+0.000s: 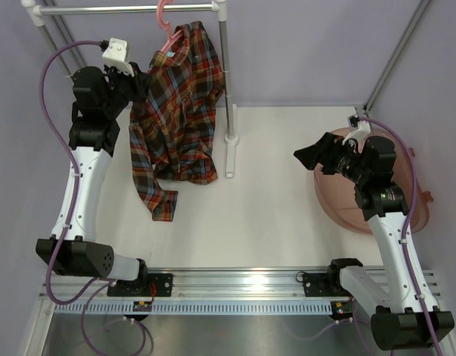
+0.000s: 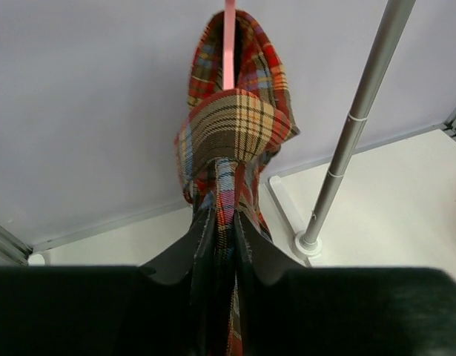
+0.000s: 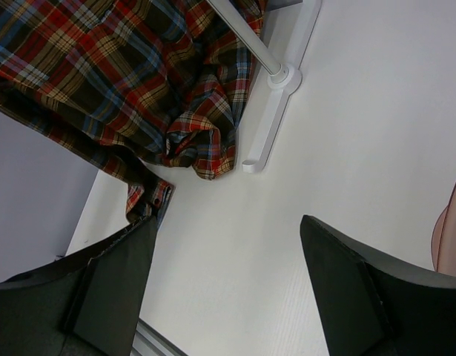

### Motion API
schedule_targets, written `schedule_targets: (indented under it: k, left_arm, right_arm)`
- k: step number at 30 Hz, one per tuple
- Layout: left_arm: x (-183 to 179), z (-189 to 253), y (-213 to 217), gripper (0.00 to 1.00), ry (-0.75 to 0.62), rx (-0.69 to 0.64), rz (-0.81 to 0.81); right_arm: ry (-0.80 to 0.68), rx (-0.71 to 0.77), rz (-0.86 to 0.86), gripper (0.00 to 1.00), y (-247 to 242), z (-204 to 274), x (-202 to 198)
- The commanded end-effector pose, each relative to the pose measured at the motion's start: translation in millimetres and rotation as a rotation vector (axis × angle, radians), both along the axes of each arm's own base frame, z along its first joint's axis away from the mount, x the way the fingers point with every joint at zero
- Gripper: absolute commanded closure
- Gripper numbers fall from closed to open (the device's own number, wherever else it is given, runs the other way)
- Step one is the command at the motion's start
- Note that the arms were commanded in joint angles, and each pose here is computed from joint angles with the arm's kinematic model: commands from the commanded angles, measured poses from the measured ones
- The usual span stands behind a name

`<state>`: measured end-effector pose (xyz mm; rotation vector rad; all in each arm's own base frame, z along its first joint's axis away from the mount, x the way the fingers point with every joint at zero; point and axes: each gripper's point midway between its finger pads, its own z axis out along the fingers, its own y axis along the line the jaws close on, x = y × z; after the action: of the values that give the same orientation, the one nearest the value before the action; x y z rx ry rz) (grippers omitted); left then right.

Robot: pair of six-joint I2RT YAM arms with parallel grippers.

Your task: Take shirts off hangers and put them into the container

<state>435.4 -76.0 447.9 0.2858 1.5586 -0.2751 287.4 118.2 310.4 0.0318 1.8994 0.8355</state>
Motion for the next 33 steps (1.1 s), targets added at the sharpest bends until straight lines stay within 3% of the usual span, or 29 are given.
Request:
schedule_targets:
  k: [1, 4, 12, 20, 33]
  left_arm:
    - [8, 7, -8, 0.87, -0.018, 0.008, -0.045]
    - [12, 4, -9, 1.00, -0.006, -0.001, -0.048]
    - [10, 20, -16, 1.00, -0.056, -0.066, -0.076]
    - [-32, 81, -14, 1.00, -0.263, -0.143, -0.077]
    - [-83, 139, -12, 1.00, -0.397, -0.149, -0.090]
  right_arm:
    - [-0.066, -0.007, 0.025, 0.13, 4, 17, -9]
    - [-0.067, -0.009, 0.025, 0.13, 4, 16, -9]
    - [-0.054, -0.006, 0.037, 0.15, 7, 14, -5]
    - [-0.058, -0.015, 0.040, 0.17, 8, 17, -5]
    - [-0.049, -0.022, 0.050, 0.17, 11, 16, -4]
